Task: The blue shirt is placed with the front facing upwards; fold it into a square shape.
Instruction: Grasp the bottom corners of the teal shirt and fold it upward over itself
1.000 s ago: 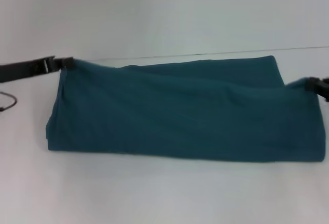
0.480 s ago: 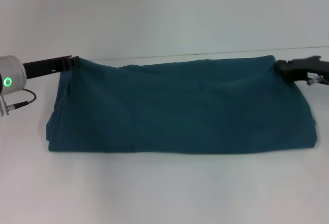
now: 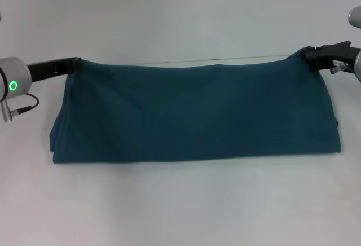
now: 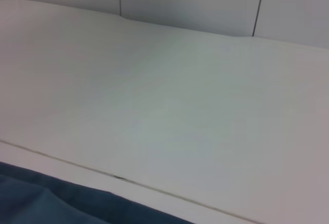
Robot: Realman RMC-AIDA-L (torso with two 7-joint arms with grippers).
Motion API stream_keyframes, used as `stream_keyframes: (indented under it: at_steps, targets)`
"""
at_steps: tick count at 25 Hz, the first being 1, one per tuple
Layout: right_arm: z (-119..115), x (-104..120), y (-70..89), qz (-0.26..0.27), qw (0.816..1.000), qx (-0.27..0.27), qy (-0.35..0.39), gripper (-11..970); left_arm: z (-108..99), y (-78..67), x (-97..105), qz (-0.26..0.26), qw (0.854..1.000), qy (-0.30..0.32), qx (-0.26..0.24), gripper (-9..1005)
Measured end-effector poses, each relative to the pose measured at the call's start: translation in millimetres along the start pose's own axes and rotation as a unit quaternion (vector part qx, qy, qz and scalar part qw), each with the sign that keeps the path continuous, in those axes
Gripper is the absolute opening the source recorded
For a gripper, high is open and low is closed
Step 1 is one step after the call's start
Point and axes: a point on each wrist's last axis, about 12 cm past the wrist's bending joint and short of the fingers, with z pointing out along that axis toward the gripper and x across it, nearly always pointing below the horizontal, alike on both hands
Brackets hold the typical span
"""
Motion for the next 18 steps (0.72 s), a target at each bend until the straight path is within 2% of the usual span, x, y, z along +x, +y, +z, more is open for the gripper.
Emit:
stream_keyframes:
  at_steps: [14, 18]
  targets:
    - [3.3, -21.8, -7.9, -0.015, 1.0, 0.017, -0.011, 29, 8.5, -9.5, -20.6, 0.017, 1.0, -0.022, -0.012, 0]
    - [4.6, -25.2, -7.1, -0.019, 1.0, 0.018, -0.013, 31, 11.2, -11.1, -20.5, 0.018, 0.999, -0.024, -0.018, 13]
